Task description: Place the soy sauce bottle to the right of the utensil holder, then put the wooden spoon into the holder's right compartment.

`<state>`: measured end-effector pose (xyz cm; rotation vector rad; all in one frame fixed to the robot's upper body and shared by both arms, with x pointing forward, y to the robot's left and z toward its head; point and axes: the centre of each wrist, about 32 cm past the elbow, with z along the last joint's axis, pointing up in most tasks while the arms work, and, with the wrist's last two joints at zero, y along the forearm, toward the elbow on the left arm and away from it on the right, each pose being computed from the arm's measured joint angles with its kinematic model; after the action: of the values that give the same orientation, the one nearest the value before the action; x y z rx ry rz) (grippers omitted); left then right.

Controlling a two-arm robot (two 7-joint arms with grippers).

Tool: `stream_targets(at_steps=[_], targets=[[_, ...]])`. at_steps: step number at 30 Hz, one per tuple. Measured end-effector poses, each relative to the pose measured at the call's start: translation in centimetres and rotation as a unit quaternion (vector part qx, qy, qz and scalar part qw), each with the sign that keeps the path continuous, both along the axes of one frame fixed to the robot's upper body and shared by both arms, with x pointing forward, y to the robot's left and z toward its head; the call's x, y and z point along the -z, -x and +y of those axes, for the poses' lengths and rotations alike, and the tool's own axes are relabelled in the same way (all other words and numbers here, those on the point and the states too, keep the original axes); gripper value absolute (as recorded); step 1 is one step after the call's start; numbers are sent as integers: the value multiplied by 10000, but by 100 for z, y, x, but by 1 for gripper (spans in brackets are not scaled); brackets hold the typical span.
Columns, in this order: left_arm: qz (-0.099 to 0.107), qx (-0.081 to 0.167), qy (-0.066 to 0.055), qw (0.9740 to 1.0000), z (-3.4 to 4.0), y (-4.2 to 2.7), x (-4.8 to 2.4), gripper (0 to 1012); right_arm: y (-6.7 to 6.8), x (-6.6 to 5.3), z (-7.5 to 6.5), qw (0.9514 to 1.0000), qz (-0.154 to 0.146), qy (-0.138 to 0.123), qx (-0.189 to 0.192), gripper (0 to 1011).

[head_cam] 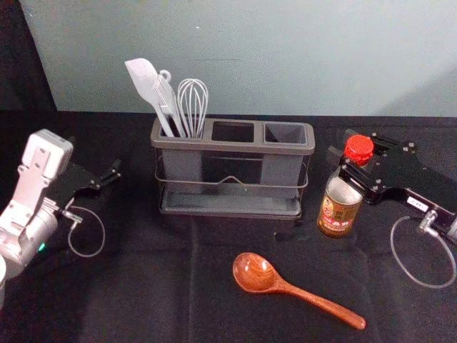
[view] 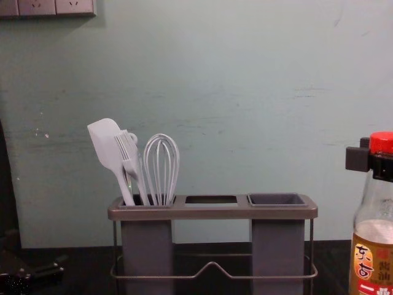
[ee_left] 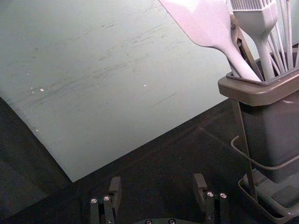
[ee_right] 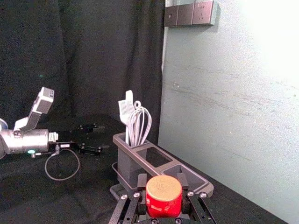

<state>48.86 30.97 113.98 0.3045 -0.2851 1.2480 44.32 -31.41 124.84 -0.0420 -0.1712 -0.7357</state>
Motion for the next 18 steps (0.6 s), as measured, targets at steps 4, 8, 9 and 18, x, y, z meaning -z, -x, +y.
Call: stream_targets(at_steps=[4, 8, 9, 18], targets=[[0, 0, 0, 10000, 0, 0, 0, 1005, 1, 0, -1, 10000, -2, 0, 0, 382], [0, 0, 0, 10000, 0, 0, 0, 1005, 1, 1, -2, 10000, -3, -1, -4, 382], [0, 0, 0, 10000, 0, 0, 0, 1005, 1, 1, -2, 10000, -3, -1, -4, 382], [0, 0, 0, 10000, 0, 0, 0, 1005, 3, 3, -2, 10000, -1, -2, -4, 381]])
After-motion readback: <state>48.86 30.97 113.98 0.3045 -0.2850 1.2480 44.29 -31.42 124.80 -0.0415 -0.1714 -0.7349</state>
